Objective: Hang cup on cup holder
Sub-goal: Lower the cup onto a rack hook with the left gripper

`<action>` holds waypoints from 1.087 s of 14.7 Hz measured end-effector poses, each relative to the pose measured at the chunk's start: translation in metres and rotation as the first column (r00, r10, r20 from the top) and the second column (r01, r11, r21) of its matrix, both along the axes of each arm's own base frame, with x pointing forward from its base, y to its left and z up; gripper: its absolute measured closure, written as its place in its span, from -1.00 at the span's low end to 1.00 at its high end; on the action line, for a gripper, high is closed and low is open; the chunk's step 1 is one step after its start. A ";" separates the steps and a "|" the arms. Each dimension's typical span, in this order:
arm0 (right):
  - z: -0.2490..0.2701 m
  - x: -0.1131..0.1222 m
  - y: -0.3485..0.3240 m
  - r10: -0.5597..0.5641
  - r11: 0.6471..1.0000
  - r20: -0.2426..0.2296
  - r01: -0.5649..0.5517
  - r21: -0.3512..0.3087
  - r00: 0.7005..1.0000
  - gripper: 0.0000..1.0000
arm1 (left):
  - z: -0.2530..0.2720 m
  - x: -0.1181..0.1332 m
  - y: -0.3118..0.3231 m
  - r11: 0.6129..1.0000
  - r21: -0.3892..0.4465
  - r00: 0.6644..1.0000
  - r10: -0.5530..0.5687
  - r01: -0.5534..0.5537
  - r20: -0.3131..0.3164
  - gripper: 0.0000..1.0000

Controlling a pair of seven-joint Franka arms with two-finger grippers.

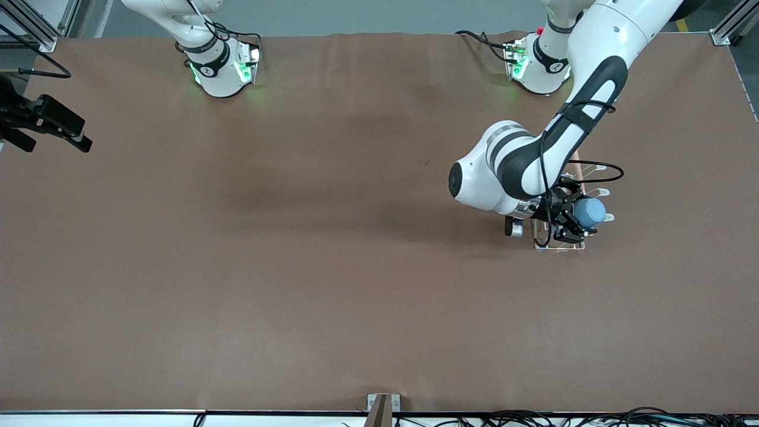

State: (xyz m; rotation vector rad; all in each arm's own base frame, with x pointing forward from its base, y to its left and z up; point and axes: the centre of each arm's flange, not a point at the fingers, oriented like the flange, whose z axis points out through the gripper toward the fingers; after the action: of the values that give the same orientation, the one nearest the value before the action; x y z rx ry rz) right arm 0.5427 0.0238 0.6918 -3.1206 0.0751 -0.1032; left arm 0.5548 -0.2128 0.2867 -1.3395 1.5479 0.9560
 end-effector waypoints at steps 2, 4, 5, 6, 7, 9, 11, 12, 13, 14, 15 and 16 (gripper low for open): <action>-0.008 0.001 0.000 -0.001 1.000 -0.015 0.000 -0.010 1.000 -0.99 | -0.007 -0.003 0.001 1.000 0.015 1.000 -0.006 0.006 -0.001 -0.48; -0.018 0.003 0.001 0.002 1.000 -0.027 -0.002 -0.012 1.000 -1.00 | -0.016 -0.006 0.001 1.000 0.017 1.000 -0.004 0.004 0.001 -0.48; -0.021 0.003 0.003 0.005 1.000 -0.032 -0.005 -0.012 0.999 -1.00 | -0.021 -0.007 0.001 1.000 0.021 1.000 -0.007 0.007 -0.001 -0.48; -0.022 0.003 0.005 0.008 1.000 -0.036 -0.009 -0.013 0.999 -1.00 | -0.027 -0.008 0.001 1.000 0.027 1.000 -0.011 0.011 0.003 -0.48; -0.022 0.003 0.006 0.011 1.000 -0.037 -0.011 -0.013 0.999 -1.00 | -0.033 -0.009 0.002 0.999 0.030 1.000 -0.012 0.011 0.009 -0.48; -0.023 0.002 0.007 0.012 1.000 -0.040 -0.013 -0.013 0.999 -1.00 | -0.043 -0.012 0.002 0.999 0.031 1.000 -0.008 0.007 0.023 -0.48; -0.023 0.002 0.007 0.013 1.000 -0.044 -0.013 -0.013 0.999 -1.00 | -0.051 -0.013 0.002 1.000 0.029 0.999 0.001 -0.002 0.042 -0.79; -0.023 0.002 0.007 0.013 1.000 -0.044 -0.013 -0.013 0.999 -1.00 | -0.051 -0.013 0.002 1.000 0.029 0.999 0.003 -0.005 0.054 -0.96; -0.023 0.002 0.007 0.013 1.000 -0.045 -0.013 -0.013 0.999 -1.00 | -0.050 -0.012 0.002 1.000 0.029 0.998 0.005 -0.007 0.065 -1.00; -0.023 0.002 0.007 0.013 1.000 -0.045 -0.013 -0.013 0.999 -1.00 | -0.046 -0.009 0.002 1.000 0.026 0.996 0.011 -0.013 0.085 -1.00; -0.023 0.002 0.007 0.013 1.000 -0.045 -0.013 -0.013 0.999 -1.00 | -0.038 -0.005 0.001 1.000 0.016 0.992 0.024 -0.026 0.123 -1.00; -0.023 0.002 0.007 0.013 1.000 -0.045 -0.013 -0.013 0.999 -1.00 | -0.026 0.001 -0.001 0.999 -0.003 0.984 0.040 -0.041 0.172 -1.00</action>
State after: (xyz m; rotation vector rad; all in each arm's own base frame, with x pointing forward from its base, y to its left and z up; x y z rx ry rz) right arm 0.5443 0.0307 0.6687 -3.1369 0.0549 -0.0335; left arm 0.5558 -0.2140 0.2602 -1.4193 1.3944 0.8421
